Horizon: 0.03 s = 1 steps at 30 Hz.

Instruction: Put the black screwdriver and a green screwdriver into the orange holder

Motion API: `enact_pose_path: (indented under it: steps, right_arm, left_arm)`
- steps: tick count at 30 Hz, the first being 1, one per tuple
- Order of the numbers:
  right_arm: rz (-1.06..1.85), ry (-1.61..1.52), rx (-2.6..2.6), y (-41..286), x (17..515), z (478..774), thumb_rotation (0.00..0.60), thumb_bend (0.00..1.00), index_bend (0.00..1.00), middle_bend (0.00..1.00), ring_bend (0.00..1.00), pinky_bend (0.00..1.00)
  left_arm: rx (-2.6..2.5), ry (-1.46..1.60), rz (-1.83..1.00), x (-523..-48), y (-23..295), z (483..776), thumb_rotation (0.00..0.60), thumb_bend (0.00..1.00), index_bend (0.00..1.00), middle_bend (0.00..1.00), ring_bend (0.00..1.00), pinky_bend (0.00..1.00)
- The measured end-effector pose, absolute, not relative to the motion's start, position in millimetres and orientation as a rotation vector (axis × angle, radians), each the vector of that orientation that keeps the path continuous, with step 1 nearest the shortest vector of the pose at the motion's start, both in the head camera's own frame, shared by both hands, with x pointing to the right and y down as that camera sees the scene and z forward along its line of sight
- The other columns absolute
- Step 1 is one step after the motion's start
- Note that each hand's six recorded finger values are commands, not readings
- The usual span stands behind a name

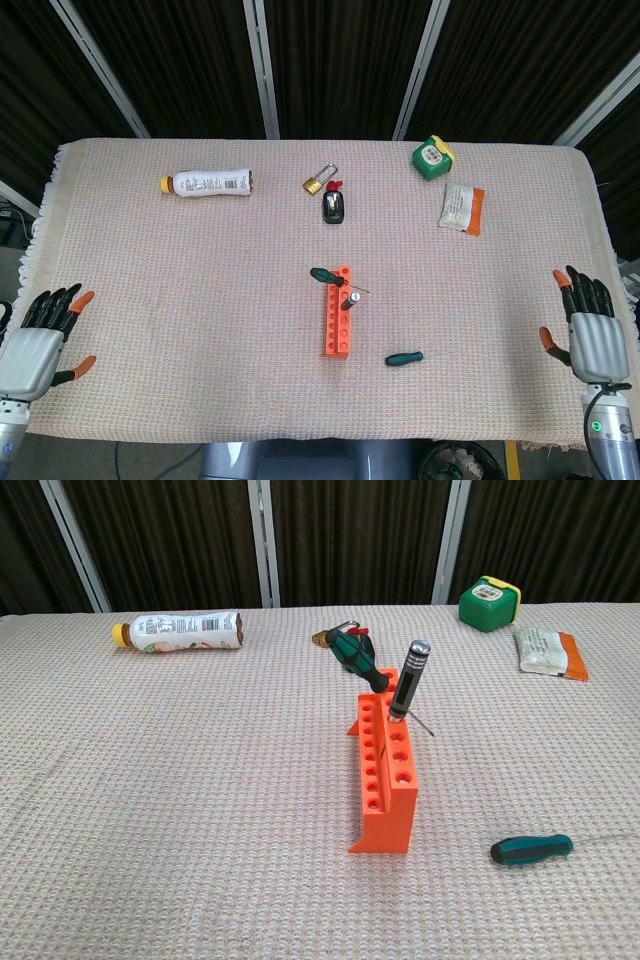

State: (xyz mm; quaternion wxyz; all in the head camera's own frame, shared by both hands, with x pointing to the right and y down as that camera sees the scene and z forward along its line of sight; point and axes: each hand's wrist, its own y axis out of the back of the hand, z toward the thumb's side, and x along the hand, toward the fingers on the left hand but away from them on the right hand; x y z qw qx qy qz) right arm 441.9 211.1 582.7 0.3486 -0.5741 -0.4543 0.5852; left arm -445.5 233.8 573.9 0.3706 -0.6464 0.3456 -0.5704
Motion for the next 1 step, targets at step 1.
enact_pose_path:
  steps: [1]
  right_arm:
    - [1.518,-1.182,-1.488,214.3,442.8,581.6,0.6,0.28,0.05,0.0,0.0,0.0]
  left_arm:
    - [-1.659,0.886,-1.461,-445.0,234.0,573.4,0.6,0.19,0.1,0.0,0.0,0.0]
